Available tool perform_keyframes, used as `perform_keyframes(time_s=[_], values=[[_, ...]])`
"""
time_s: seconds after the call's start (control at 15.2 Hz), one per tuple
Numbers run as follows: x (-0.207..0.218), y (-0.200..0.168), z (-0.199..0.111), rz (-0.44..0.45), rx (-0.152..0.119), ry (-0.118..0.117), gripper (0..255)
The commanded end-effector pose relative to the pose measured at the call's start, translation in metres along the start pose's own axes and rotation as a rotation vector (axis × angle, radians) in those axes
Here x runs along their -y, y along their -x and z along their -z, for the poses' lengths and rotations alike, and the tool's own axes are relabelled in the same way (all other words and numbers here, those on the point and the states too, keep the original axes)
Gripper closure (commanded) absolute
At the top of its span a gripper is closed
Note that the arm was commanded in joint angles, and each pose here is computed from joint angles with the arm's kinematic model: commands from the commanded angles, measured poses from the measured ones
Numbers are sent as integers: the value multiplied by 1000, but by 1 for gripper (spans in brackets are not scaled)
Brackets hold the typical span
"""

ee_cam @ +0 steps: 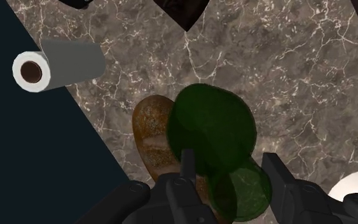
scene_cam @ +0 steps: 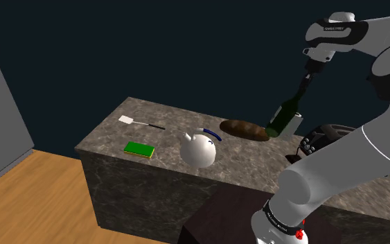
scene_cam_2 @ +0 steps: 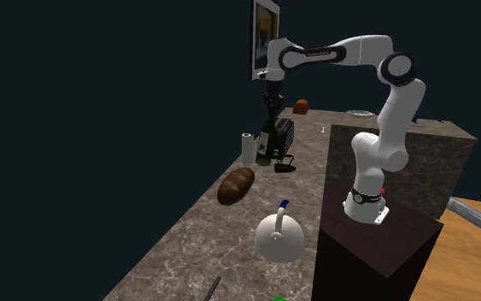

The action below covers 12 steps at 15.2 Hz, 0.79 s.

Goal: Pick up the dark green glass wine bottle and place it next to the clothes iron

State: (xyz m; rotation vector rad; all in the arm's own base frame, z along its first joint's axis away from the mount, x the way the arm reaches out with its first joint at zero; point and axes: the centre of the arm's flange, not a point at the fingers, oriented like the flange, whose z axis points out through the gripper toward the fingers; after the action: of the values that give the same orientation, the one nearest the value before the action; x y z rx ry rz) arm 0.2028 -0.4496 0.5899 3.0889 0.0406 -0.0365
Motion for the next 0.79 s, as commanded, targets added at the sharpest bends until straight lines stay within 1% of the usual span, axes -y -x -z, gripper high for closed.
perform_keyframes(time_s=[0.0,0.73], values=[[1,0,-11,0,-1,1,255],[4,-1,-69,0,-1,1,255]])
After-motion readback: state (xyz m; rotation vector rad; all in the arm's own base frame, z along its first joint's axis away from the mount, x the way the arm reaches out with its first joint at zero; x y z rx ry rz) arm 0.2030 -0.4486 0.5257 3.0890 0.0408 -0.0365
